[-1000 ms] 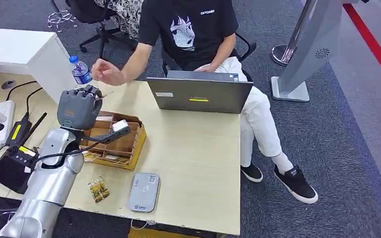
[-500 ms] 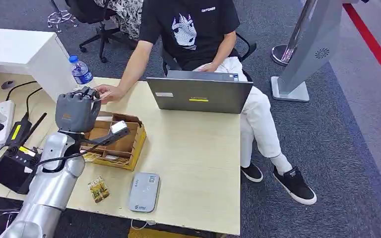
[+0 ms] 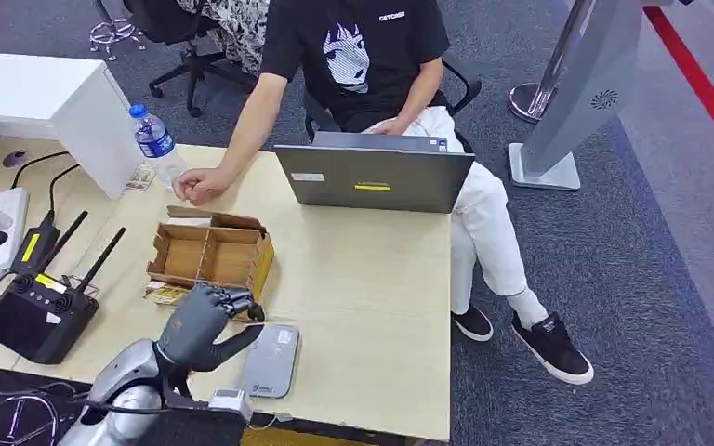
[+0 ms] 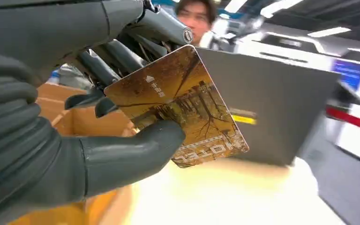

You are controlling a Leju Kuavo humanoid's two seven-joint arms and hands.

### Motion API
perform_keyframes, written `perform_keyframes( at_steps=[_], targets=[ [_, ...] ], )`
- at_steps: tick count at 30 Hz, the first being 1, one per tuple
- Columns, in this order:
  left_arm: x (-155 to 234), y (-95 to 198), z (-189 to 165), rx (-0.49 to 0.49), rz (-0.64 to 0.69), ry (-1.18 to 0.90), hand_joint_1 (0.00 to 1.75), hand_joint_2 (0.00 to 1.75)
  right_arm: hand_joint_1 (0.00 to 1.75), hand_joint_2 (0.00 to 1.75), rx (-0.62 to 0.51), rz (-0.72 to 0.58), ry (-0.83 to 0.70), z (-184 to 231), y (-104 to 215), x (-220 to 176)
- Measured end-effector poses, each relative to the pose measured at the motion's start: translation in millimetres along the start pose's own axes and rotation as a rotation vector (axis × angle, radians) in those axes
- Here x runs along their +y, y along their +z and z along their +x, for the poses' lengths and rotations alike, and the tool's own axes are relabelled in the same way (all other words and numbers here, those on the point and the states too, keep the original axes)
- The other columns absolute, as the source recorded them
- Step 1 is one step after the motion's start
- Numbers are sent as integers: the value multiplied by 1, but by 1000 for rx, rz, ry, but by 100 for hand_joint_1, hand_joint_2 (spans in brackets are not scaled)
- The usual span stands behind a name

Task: Pass the card to the sensor for recognition and then transmit it.

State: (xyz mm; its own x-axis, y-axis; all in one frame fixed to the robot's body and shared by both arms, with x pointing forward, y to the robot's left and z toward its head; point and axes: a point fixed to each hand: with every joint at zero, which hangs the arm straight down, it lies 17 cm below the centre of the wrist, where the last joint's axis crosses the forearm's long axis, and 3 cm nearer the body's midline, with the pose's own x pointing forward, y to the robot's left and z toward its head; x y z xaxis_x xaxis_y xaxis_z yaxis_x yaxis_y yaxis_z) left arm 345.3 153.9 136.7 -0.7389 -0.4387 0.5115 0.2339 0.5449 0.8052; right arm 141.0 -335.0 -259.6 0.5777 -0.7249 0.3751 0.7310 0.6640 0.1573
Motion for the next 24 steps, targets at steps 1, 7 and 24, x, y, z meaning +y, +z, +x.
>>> perform_keyframes(
  at_steps=[1,7,24],
  targets=[
    [-2,3,6,-9,-5,13,175,175,0,175,0,-2,-3,0,0,-1],
    [-16,26,27,-42,-48,75,168,175,0,175,-1,-5,-11,0,0,-2],
    [-60,48,-25,156,-158,-3,154,175,0,175,-1,17,11,0,0,3]
  ],
)
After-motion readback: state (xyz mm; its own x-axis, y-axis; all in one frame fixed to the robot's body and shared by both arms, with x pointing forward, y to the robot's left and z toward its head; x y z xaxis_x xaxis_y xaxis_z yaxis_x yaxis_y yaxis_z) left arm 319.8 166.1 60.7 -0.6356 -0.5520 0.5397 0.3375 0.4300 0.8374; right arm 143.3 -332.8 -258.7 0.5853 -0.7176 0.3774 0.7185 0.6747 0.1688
